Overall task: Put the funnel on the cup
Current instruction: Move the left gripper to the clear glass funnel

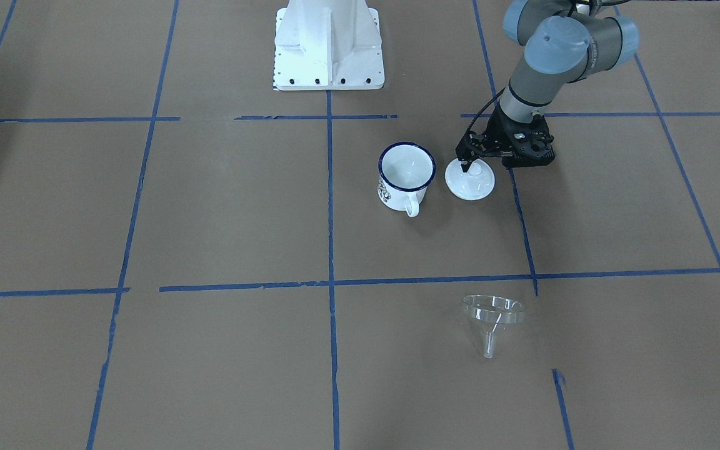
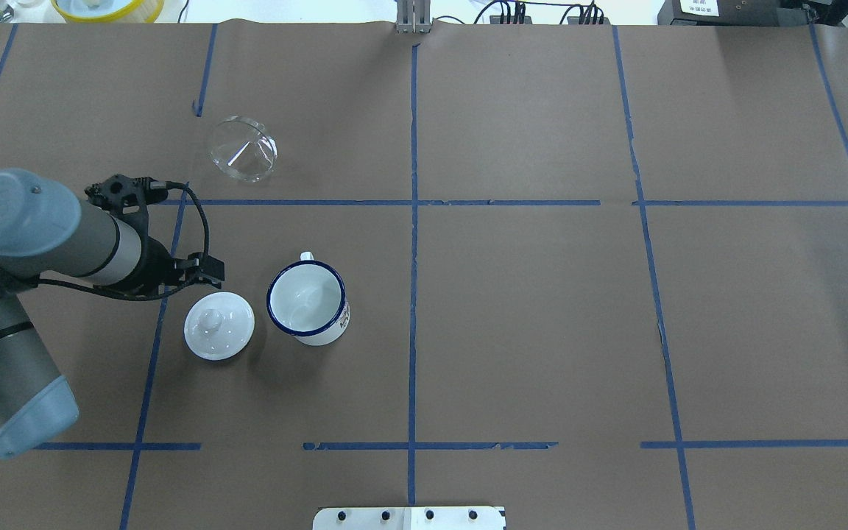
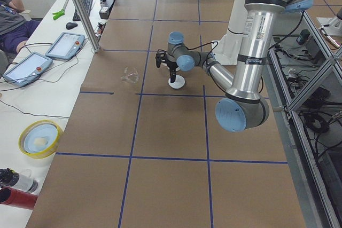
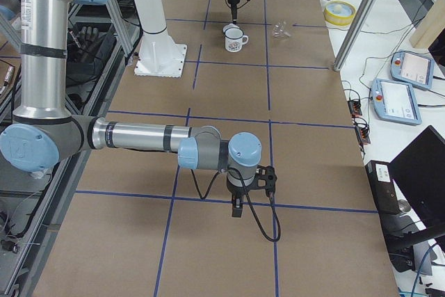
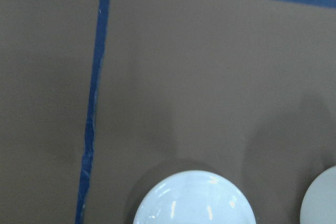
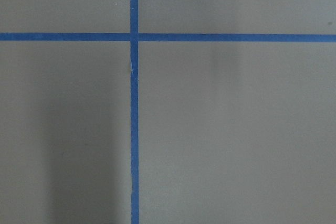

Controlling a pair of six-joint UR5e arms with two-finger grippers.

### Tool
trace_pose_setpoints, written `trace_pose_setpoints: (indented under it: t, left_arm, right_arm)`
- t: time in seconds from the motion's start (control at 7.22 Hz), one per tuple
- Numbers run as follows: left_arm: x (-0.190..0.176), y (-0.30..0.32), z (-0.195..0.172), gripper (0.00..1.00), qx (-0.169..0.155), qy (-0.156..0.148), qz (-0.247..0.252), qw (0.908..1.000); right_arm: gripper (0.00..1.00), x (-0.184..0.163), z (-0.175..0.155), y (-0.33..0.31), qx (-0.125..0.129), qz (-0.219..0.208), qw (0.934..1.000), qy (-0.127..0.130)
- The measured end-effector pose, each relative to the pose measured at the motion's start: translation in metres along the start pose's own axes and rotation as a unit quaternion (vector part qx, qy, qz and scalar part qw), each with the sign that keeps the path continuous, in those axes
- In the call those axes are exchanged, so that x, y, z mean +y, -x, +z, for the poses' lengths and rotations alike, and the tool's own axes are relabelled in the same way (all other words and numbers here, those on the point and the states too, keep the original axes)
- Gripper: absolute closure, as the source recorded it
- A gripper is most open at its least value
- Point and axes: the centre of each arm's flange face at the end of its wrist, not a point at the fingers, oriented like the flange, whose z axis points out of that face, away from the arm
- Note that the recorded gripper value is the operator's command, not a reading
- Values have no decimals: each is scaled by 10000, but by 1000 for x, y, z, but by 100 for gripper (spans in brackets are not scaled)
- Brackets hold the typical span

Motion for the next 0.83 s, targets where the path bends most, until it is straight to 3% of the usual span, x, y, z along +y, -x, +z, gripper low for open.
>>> trace_pose_setpoints:
  t: [0.14, 0.28, 0.42, 0.55, 0.83]
  left_arm:
    - [-19, 4, -23, 14, 115, -220, -470, 9986]
    - [-36, -1, -42, 14, 282, -488, -1280, 9902]
    - [-50, -17, -56, 14, 525, -809, -2173, 9713]
    - [-61, -36, -66, 14, 856, -1044, -3030, 9434]
    - [-88, -62, -57, 14, 1552, -1332, -4369, 8760]
  right_arm:
    - [0, 0, 0, 0, 0, -1, 10000, -2]
    - [0, 0, 0, 0, 0, -2, 10000, -3]
    - [0, 0, 0, 0, 0, -3, 10000, -4]
    - [0, 0, 0, 0, 0, -3, 10000, -4]
    - [0, 0, 0, 0, 0, -3, 10000, -4]
